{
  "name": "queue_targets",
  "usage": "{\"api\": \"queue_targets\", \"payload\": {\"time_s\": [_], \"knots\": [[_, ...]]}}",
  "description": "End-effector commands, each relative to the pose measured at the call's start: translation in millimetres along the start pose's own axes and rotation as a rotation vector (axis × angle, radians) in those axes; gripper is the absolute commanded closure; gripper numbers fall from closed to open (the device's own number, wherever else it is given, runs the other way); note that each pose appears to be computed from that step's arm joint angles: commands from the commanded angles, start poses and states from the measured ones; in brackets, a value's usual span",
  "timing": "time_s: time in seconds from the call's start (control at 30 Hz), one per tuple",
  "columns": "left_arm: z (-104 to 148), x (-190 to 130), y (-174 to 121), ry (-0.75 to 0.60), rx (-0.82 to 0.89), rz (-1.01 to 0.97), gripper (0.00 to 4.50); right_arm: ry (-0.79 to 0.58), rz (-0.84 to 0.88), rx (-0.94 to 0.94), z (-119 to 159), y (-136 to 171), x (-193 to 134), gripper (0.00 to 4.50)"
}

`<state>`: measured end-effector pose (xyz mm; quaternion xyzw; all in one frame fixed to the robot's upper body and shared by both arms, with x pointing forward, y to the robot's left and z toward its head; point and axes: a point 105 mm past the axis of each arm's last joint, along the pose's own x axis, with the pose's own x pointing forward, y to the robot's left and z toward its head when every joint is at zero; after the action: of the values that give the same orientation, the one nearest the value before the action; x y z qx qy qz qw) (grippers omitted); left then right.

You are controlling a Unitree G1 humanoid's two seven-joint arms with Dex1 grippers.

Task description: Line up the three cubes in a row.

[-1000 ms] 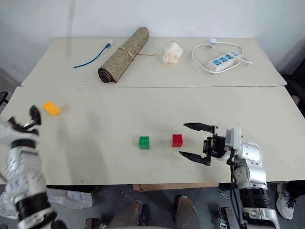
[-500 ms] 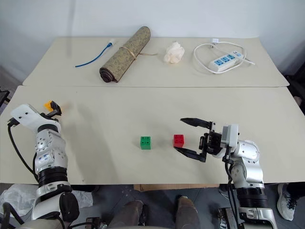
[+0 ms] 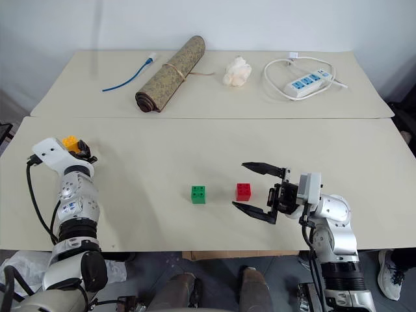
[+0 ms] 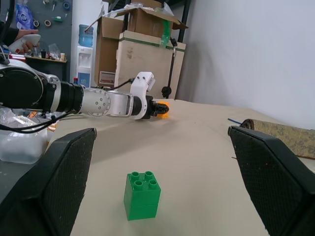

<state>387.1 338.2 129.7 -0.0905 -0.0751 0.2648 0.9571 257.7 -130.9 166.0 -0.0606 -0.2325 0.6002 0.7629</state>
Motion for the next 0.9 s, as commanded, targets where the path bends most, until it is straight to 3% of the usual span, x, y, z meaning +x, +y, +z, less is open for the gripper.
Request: {"api": "queue_targets", "payload": {"time_s": [0.03, 0.2, 0.33, 0.4, 0.47, 0.6, 0.8, 0.9], "knots": [[17, -2, 9, -0.074, 0.031, -0.014, 3.04, 0.012, 0.016, -0.021, 4, 4, -1, 0.0], [40, -18, 0, -0.171, 0.003, -0.302, 3.04, 0.038, 0.005, -0.033, 4, 3, -6, 0.0], [69, -65, -33, -0.244, 0.121, -0.915, 3.04, 0.066, -0.019, -0.047, 5, 0, -13, 0.0], [69, -96, -40, -0.112, 0.151, -1.245, 3.04, 0.086, -0.028, -0.051, 8, 0, -20, 0.0], [64, -114, -40, 0.037, 0.213, -1.452, 3.04, 0.102, -0.044, -0.052, 12, -2, -27, 0.0], [58, -127, -43, 0.174, 0.387, -1.733, 3.04, 0.162, -0.05, -0.048, 14, -2, -43, 0.0], [24, -137, -61, 0.207, 0.565, -2.034, 3.04, 0.185, -0.053, -0.049, 16, 4, -52, 0.0], [18, -137, -69, 0.218, 0.585, -2.085, 3.04, 0.197, -0.063, -0.05, 19, 6, -57, 0.0]]}}
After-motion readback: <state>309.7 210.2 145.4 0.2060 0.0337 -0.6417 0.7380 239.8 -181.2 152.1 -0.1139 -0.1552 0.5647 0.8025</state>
